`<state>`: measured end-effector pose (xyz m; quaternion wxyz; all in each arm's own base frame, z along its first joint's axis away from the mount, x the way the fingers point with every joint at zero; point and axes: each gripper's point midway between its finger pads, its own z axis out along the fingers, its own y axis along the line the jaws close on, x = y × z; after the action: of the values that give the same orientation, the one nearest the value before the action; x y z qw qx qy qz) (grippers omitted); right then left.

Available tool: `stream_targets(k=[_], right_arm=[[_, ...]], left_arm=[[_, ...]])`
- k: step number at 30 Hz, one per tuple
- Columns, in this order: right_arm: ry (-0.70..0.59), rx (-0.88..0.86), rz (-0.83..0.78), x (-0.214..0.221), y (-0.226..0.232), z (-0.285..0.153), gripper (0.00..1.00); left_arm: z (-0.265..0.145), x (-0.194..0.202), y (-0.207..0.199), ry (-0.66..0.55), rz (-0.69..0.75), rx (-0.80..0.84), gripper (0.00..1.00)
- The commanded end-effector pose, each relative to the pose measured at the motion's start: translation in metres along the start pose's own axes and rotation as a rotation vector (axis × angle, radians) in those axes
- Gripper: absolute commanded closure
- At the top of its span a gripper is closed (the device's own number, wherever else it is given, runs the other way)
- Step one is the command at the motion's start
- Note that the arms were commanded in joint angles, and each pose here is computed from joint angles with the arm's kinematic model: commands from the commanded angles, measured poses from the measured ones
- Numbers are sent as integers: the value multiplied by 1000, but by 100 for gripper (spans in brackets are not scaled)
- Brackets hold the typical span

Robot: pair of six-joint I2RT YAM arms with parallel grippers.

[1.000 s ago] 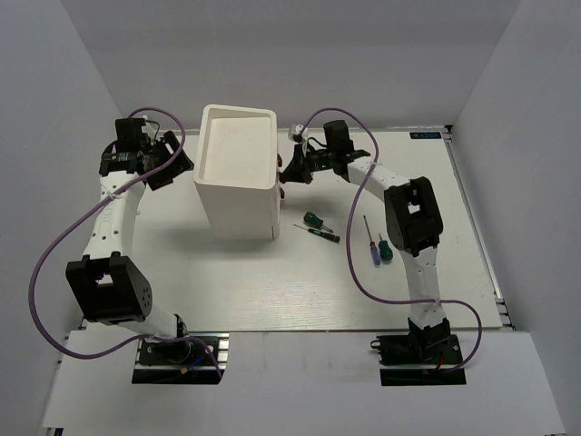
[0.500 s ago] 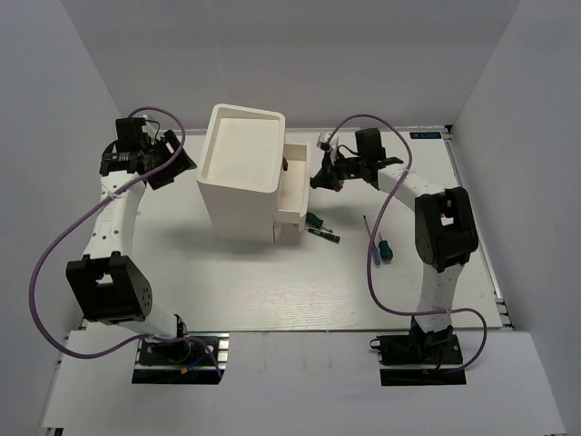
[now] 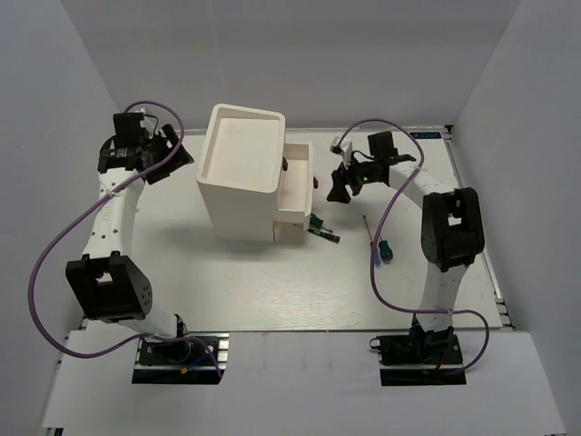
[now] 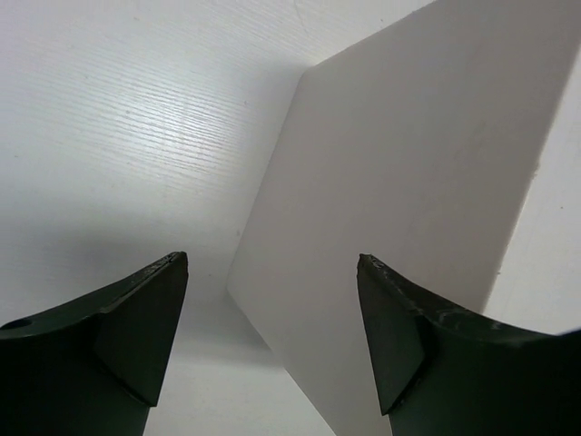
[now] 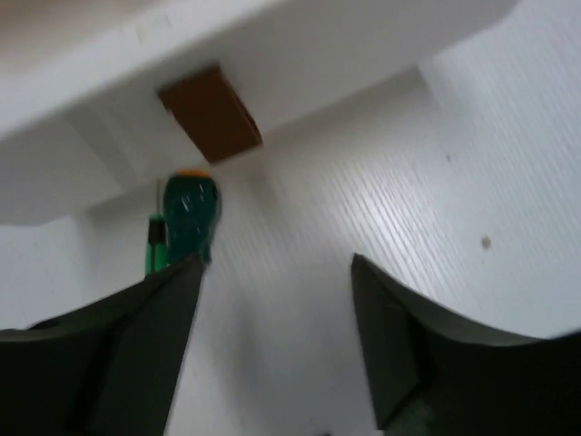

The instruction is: Sort the tools into containers

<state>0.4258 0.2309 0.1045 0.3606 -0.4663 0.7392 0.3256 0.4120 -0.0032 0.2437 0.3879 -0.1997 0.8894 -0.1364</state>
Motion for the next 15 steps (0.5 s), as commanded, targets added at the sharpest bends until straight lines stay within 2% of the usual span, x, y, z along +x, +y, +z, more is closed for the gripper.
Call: stream_targets(k=[1, 3, 4, 5, 6, 7, 8, 9, 10, 11, 14, 15], right_arm=[[130, 39, -8, 27, 12, -32, 33], [195, 7, 18, 46, 29, -37, 47], [211, -6, 42, 55, 39, -36, 59], [210, -9, 75, 56, 43, -35, 61], [194, -10, 64, 51, 47, -28, 61], [188, -6, 67, 52, 47, -23, 58], [194, -3, 109, 53, 50, -19, 53], [191, -12, 120, 51, 53, -8, 44], [194, -19, 118, 52, 55, -4, 39], [193, -32, 137, 49, 60, 1, 35], [183, -40, 156, 45, 65, 14, 31], [176, -31, 158, 44, 62, 17, 29]], left_arm=[[-35, -35, -3, -139, 66, -32, 14], [-54, -43, -2, -200, 102, -45, 23], [-60, -44, -4, -220, 104, -37, 54], [-64, -43, -1, -235, 116, -44, 74], [-79, -47, -5, -278, 121, -28, 84], [-82, -45, -5, -283, 121, -26, 87], [-83, -39, -5, -273, 122, -17, 84], [-86, -37, -5, -271, 122, -18, 65], [-87, -32, -3, -258, 121, -22, 65], [-83, -25, 1, -236, 118, -31, 43], [-86, -13, 4, -223, 118, -25, 29], [-86, -10, 5, -222, 118, -25, 29]])
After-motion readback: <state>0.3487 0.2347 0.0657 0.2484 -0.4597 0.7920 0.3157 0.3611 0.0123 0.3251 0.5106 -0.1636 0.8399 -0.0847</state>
